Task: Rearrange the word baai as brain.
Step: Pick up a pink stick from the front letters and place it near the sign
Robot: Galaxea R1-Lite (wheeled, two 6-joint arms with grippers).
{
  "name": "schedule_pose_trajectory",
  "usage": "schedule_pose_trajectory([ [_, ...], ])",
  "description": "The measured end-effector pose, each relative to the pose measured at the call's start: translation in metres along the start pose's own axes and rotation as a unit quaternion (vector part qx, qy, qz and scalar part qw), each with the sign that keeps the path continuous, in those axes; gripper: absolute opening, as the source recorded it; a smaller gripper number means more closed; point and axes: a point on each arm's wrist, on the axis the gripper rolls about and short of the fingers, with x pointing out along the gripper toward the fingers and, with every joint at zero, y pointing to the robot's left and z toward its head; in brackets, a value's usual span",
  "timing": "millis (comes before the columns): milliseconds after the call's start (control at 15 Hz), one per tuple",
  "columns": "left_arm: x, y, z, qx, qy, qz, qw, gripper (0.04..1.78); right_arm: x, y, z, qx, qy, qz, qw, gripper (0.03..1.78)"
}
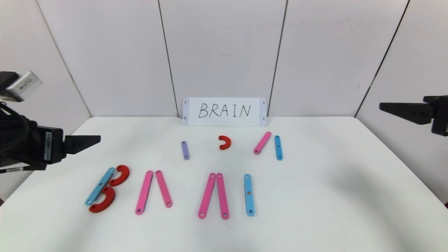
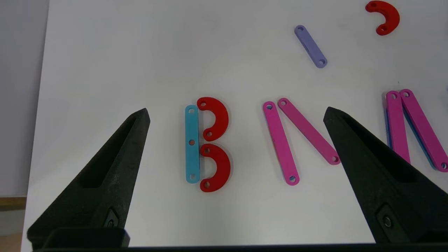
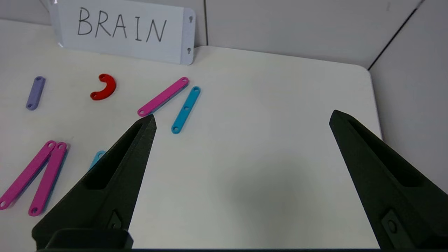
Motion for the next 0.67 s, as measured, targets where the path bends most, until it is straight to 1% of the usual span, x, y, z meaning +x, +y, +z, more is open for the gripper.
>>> schedule_pose_trajectory([
  [200, 0.026, -0.004, 0.003, 0.004, 0.061, -0.036, 0.997, 1.74, 0.034, 0.013, -0.002, 0.0, 0.039, 0.037, 0.9986, 1.73],
  [333, 0.033, -0.01, 0.0, 0.012, 0.104, -0.053, 0.993, 1.74, 0.048, 0.019, -0.004, -0.002, 0.054, 0.055, 0.997, 1.73],
  [400, 0.035, -0.013, -0.002, 0.02, 0.121, -0.061, 0.991, 1.74, 0.053, 0.021, -0.006, -0.002, 0.062, 0.072, 0.9955, 1.73],
  [667, 0.049, -0.019, -0.01, 0.027, 0.152, -0.074, 0.985, 1.74, 0.066, 0.024, -0.014, 0.004, 0.088, 0.12, 0.9889, 1.73],
])
